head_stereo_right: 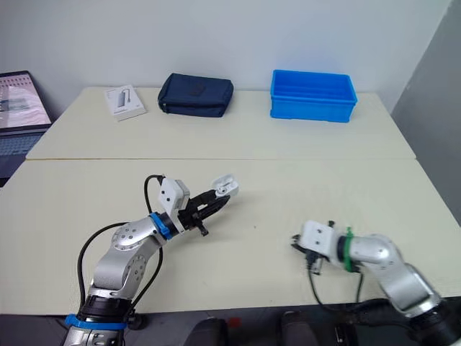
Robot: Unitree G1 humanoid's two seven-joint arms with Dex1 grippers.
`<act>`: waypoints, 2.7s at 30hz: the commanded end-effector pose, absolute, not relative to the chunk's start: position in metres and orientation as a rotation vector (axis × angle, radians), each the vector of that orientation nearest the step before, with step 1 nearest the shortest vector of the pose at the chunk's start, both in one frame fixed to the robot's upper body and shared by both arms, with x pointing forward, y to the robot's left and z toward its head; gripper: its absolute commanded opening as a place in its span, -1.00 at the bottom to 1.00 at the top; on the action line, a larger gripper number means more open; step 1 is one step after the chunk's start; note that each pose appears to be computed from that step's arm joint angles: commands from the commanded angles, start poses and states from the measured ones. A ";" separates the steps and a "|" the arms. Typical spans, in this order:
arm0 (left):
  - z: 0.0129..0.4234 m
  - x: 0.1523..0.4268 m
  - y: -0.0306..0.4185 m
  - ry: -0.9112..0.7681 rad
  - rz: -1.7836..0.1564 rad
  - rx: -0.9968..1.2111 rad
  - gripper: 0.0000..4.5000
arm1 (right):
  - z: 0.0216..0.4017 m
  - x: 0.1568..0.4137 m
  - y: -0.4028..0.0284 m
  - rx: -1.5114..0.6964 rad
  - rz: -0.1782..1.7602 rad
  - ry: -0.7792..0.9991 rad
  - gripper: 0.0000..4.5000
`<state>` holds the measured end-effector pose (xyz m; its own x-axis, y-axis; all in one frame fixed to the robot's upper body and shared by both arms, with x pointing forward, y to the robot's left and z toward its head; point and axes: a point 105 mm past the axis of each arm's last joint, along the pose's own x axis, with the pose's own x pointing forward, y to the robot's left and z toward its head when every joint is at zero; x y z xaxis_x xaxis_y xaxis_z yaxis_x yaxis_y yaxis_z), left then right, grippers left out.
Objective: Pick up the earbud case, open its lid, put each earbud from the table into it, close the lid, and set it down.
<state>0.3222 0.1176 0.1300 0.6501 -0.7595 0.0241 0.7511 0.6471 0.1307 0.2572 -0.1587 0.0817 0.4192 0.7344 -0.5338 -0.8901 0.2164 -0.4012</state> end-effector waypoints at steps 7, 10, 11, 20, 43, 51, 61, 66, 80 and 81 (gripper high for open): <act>0.145 0.318 0.109 -0.136 -0.898 0.118 -0.65 | 0.088 0.247 -0.202 -0.720 1.250 0.256 -0.89; 0.145 0.317 0.109 -0.133 -0.900 0.118 -0.65 | 0.083 0.247 -0.207 -0.714 1.275 0.285 -0.89; 0.144 0.317 0.109 -0.132 -0.900 0.117 -0.65 | 0.081 0.247 -0.208 -0.716 1.285 0.288 -0.89; 0.143 0.314 0.110 -0.123 -0.892 0.113 -0.65 | 0.076 0.249 -0.215 -0.708 1.313 0.303 -0.89; 0.134 0.311 0.112 -0.101 -0.901 0.102 -0.65 | 0.141 0.239 -0.202 -0.715 1.265 0.182 0.15; 0.133 0.310 0.107 -0.100 -0.911 0.096 -0.65 | 0.127 0.257 -0.214 -0.854 1.111 0.264 -0.91; 0.131 0.310 0.108 -0.096 -0.909 0.094 -0.65 | 0.100 0.252 -0.218 -0.905 1.122 0.334 -1.00; 0.131 0.311 0.107 -0.096 -0.911 0.093 -0.65 | 0.098 0.247 -0.211 -0.881 1.155 0.334 -1.00; 0.130 0.312 0.108 -0.095 -0.912 0.094 -0.65 | 0.099 0.241 -0.212 -0.892 1.160 0.337 -1.00; 0.130 0.312 0.108 -0.095 -0.912 0.094 -0.65 | 0.101 0.241 -0.214 -0.891 1.150 0.340 -1.00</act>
<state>0.3119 0.1098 0.1197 0.6177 -0.7864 -0.0013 0.7824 0.6144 0.1020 0.2379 -0.2118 0.0884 0.3701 0.6475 -0.6662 -0.9129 0.1204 -0.3901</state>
